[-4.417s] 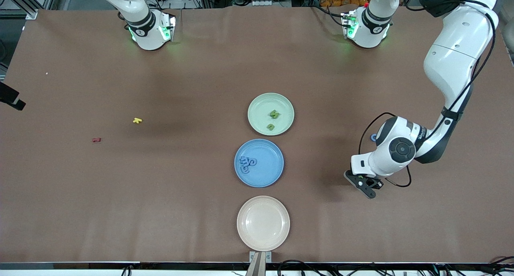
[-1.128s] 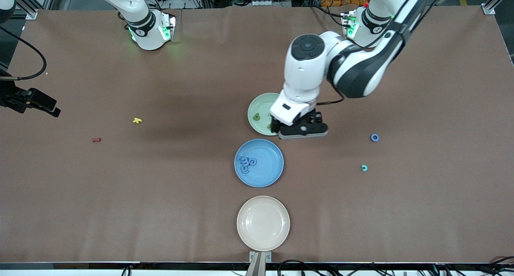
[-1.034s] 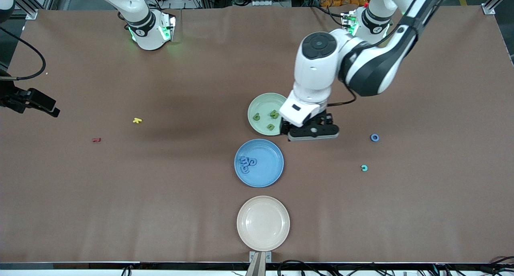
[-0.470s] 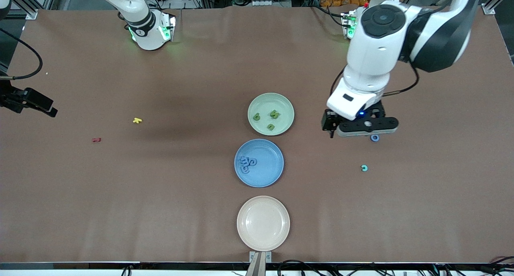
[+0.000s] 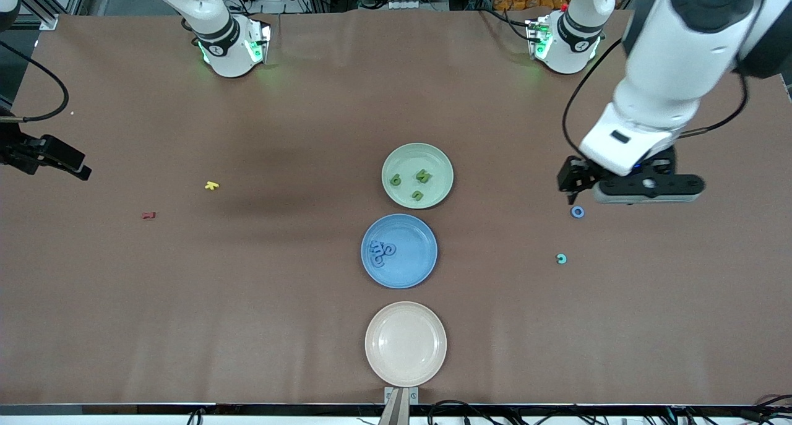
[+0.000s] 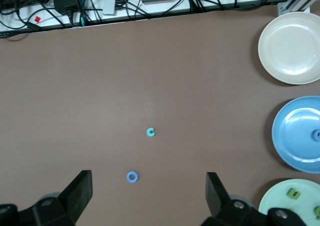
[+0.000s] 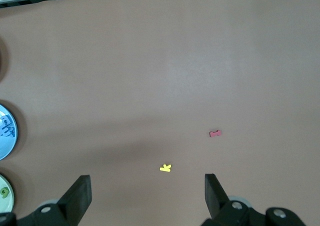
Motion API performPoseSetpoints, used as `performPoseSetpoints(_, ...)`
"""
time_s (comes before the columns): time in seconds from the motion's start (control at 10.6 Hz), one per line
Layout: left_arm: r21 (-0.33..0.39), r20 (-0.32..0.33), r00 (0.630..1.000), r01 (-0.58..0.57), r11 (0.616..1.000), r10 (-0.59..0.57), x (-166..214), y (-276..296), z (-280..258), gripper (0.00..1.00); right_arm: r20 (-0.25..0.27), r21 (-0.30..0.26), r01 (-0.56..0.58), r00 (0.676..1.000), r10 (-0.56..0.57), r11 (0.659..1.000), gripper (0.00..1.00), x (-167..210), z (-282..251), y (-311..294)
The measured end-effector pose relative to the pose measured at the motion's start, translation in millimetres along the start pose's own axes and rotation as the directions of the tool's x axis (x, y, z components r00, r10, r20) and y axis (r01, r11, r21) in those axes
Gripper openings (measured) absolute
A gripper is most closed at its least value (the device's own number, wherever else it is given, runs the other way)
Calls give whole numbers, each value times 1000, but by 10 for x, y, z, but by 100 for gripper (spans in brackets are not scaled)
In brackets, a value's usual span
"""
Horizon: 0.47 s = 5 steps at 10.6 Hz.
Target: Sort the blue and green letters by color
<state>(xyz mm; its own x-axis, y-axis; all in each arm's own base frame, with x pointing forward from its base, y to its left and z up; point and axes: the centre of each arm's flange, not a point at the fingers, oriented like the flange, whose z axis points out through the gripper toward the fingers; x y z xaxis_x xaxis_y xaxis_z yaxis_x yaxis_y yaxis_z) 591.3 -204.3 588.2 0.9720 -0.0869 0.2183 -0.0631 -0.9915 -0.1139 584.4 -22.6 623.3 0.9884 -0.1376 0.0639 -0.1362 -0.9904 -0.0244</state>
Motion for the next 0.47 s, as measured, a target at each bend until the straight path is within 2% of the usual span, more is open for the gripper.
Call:
performPoseSetpoints(0.19, 20, 26, 1000, 2, 1000, -2, -68, -257, -244, 100, 0, 0, 1, 1000, -1, 1000, 100, 0, 0, -6)
performPoseSetpoints(0.38, 32, 15, 999, 29, 999, -30, -109, -447, -475, 100, 0, 0, 2, 1000, -2, 1000, 100, 0, 1, -9)
performPoseSetpoints(0.47, 12, 27, 998, 59, 998, -59, -137, -570, -550, 100, 0, 0, 2, 1000, -2, 1000, 100, 0, 1, -13)
